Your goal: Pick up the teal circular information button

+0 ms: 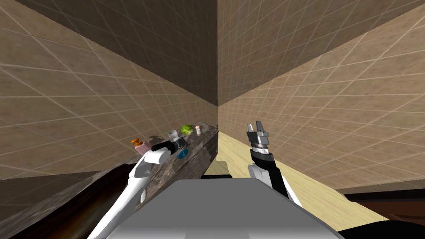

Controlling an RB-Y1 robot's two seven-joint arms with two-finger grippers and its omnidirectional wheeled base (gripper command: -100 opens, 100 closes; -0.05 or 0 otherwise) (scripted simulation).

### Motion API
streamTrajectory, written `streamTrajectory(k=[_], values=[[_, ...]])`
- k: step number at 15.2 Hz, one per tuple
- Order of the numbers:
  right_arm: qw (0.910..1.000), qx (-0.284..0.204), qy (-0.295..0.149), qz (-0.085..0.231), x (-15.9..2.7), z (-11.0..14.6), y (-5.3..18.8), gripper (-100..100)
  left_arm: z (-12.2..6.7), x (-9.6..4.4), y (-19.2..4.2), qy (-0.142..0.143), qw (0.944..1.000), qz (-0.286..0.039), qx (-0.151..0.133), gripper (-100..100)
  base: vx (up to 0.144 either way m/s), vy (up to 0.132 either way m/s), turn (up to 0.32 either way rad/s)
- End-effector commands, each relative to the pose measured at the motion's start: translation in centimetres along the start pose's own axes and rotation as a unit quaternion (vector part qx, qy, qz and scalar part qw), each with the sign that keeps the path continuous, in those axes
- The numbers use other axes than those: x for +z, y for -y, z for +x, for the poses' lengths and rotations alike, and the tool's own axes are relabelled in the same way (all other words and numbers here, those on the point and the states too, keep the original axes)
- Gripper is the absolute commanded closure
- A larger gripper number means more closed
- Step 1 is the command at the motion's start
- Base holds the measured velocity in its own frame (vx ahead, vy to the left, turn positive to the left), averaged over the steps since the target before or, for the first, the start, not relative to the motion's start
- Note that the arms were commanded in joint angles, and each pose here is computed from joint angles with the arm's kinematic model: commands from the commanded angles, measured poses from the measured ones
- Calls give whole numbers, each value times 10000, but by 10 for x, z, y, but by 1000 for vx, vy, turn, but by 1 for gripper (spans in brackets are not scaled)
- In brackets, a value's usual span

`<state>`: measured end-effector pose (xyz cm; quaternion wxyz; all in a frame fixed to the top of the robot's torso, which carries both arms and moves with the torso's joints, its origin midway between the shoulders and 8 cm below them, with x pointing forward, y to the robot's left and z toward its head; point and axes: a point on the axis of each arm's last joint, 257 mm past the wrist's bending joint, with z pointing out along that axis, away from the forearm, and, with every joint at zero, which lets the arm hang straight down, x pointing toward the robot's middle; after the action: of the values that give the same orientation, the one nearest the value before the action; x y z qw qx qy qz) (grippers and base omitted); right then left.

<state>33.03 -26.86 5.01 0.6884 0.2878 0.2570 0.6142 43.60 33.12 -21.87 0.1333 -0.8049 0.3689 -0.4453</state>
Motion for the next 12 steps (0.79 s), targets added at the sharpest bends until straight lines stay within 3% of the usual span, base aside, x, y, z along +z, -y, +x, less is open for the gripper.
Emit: streamTrajectory(k=[1,2,3,6,7,10,11,12], values=[[10000,0,0,0,0,0,0,0,-9,1,-6,173,9997,-174,-82,-100,-25,29,-80],[10000,0,0,0,0,0,0,0,-10,1,-8,201,9996,-200,-82,-100,-18,18,-8],[10000,0,0,0,0,0,0,0,-12,0,-5,262,9988,-287,-284,-100,-20,24,-125],[10000,0,0,0,0,0,0,0,-21,-1,-13,437,9977,-444,-283,-100,-22,26,-64],[10000,0,0,1,0,0,0,0,-23,-2,-11,509,9961,-530,-478,-100,-22,18,-104],[10000,0,0,0,0,0,0,0,-31,-4,-19,673,9943,-672,-475,-100,-19,25,-71],[10000,0,0,1,0,0,0,0,-34,-6,-17,768,9919,-768,-661,-100,-20,21,-90],[10000,0,0,0,0,0,0,0,-37,-7,-21,838,9908,-827,-660,-100,-25,27,-133]])
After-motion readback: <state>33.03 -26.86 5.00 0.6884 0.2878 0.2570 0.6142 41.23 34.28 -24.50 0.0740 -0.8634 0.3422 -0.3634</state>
